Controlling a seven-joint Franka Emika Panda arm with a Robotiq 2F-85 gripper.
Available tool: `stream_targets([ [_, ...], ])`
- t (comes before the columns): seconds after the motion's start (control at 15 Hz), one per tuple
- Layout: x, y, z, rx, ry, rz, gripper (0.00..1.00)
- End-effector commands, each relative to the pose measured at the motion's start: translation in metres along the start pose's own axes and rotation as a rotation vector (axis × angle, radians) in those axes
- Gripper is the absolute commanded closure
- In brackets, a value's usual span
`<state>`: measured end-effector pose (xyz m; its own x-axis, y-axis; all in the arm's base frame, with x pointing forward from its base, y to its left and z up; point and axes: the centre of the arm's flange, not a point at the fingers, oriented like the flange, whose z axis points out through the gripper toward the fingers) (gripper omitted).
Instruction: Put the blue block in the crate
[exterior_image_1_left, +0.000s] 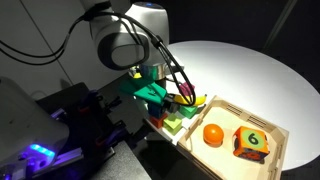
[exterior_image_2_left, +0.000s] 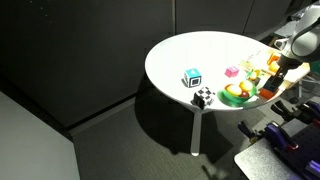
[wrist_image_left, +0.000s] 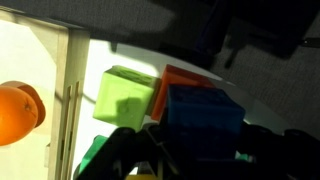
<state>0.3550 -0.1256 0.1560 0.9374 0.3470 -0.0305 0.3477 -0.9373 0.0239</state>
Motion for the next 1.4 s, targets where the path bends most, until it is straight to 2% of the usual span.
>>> stream_targets([
  [0.0,-0.015,0.007,-0.017,-0.008,0.014,0.012,0.73],
  [0.67,-0.022,0.056,-0.047,0.001,0.031,0.139,0.73],
  [1.33,0.005,0.107,-0.072,-0.055,0.101,0.223,0.73],
])
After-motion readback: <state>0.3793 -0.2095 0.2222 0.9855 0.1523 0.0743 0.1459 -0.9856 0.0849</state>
